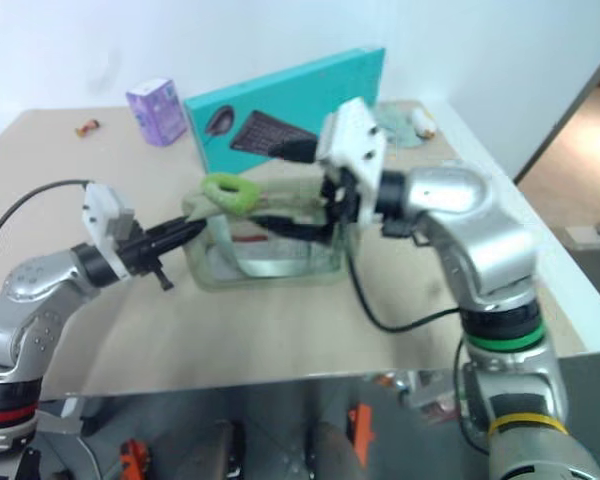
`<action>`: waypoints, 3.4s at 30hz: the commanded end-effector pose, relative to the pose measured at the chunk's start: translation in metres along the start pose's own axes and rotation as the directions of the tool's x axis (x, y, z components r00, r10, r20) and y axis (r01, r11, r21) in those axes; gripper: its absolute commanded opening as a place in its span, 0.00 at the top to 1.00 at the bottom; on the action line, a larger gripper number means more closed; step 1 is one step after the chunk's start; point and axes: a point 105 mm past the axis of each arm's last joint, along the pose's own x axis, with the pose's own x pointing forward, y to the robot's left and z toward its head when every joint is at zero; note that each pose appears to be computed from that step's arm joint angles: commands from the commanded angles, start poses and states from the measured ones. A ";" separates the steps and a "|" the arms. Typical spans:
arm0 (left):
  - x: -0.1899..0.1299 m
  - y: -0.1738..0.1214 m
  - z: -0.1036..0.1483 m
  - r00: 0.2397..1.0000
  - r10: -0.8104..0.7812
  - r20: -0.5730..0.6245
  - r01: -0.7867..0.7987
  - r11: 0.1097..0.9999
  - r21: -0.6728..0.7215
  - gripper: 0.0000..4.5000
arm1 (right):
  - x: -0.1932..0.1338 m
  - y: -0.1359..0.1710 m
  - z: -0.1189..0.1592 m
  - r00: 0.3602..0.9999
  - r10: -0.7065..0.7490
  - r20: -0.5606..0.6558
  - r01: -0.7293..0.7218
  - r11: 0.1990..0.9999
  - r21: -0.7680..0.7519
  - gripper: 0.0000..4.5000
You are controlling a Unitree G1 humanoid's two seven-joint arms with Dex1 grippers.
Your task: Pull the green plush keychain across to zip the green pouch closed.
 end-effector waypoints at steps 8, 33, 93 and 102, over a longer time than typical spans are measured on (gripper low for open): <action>0.004 -0.003 0.006 1.000 0.000 0.026 0.000 1.000 0.001 1.00 | 0.020 -0.017 -0.011 0.999 -0.038 -0.018 0.036 0.996 -0.079 0.01; 0.007 -0.003 0.004 1.000 0.008 0.018 -0.008 1.000 0.014 1.00 | 0.030 -0.025 -0.021 0.999 -0.048 -0.017 0.046 0.994 -0.103 0.99; 0.011 0.010 0.005 0.997 0.078 -0.013 -0.079 0.996 -0.042 1.00 | -0.135 -0.120 -0.047 0.827 -0.504 -0.248 0.413 0.845 -0.340 0.99; 0.011 0.009 0.006 0.997 0.071 -0.017 -0.072 0.997 -0.028 1.00 | -0.186 -0.117 -0.105 0.672 -0.559 -0.486 0.361 0.820 -0.444 0.99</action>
